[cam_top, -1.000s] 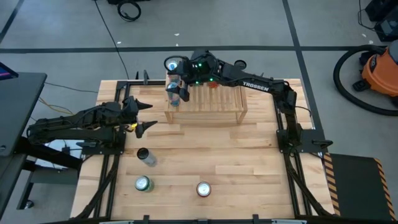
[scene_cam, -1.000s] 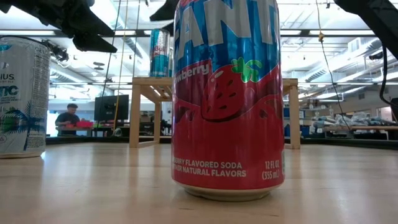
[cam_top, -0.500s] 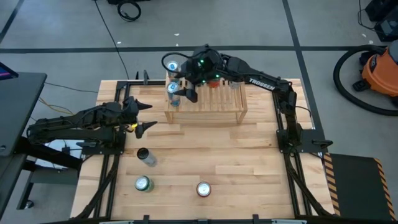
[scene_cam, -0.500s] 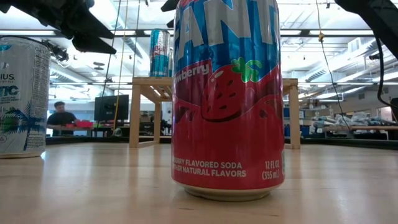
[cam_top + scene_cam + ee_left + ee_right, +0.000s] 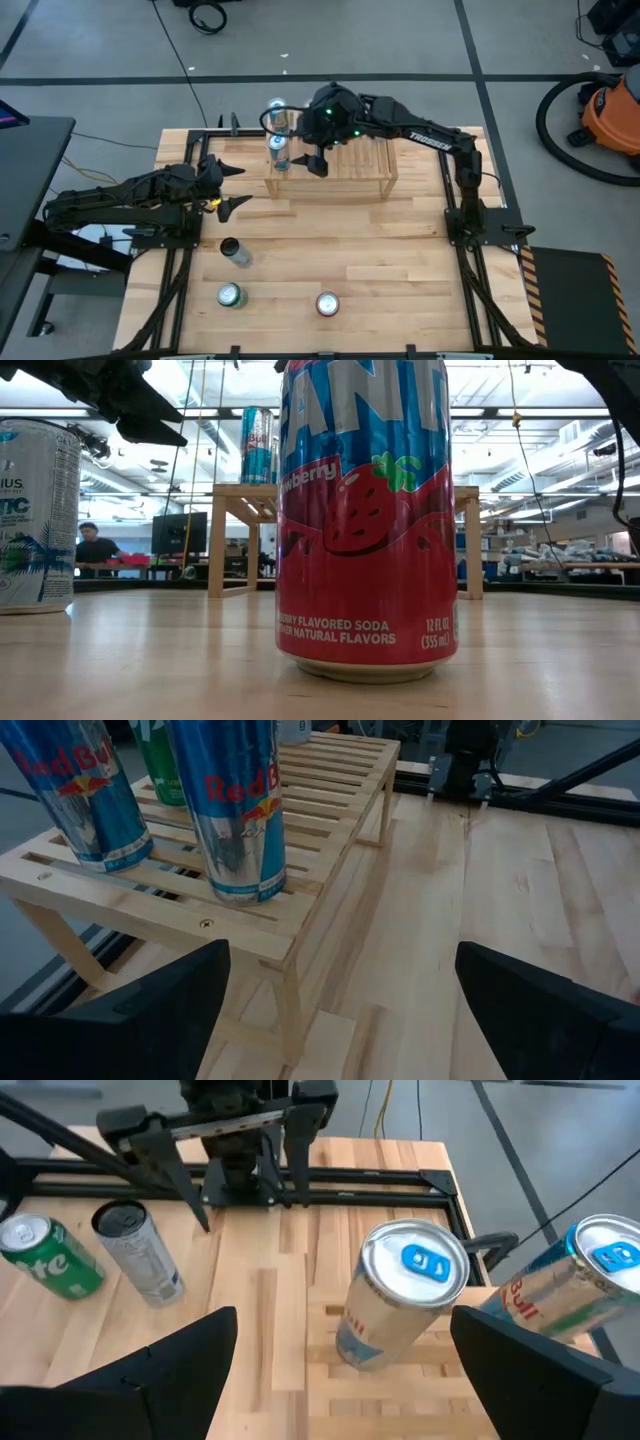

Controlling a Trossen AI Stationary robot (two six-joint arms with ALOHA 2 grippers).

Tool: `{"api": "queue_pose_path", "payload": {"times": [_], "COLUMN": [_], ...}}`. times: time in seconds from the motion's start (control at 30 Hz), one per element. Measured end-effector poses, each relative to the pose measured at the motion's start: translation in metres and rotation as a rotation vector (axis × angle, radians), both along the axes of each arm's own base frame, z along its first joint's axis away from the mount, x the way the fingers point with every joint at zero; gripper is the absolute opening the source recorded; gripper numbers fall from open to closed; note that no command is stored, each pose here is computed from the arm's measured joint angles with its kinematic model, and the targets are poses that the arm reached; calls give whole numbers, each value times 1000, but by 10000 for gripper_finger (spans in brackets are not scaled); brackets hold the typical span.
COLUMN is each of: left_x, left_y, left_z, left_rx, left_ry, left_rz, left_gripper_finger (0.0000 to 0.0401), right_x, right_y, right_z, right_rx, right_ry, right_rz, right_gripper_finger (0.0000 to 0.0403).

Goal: Place canned beverage on shelf
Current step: Put the green soda can on the shelf aligned with the other green soda can

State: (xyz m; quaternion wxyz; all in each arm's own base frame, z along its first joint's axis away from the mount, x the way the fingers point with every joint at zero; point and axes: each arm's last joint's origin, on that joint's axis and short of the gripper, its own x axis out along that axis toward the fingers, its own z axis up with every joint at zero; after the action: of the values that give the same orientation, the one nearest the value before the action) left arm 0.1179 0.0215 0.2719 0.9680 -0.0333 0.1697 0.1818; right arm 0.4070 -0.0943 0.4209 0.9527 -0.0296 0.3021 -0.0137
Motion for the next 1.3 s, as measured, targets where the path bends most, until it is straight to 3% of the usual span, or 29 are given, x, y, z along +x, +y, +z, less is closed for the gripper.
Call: {"api": "queue_pose_path", "payload": {"times": [1.3], "left_x": [2], "left_y": [0], "left_z": [6], "left_rx": [-3], "left_ry": [-72], "left_rz": [6], "left_gripper_finger": [398], "right_x": [-11], "right_y": [10], "right_z": [3], "right_rx": [-119], "right_ry": [69], "right_rz": [54], "right_gripper_finger": [378]}}
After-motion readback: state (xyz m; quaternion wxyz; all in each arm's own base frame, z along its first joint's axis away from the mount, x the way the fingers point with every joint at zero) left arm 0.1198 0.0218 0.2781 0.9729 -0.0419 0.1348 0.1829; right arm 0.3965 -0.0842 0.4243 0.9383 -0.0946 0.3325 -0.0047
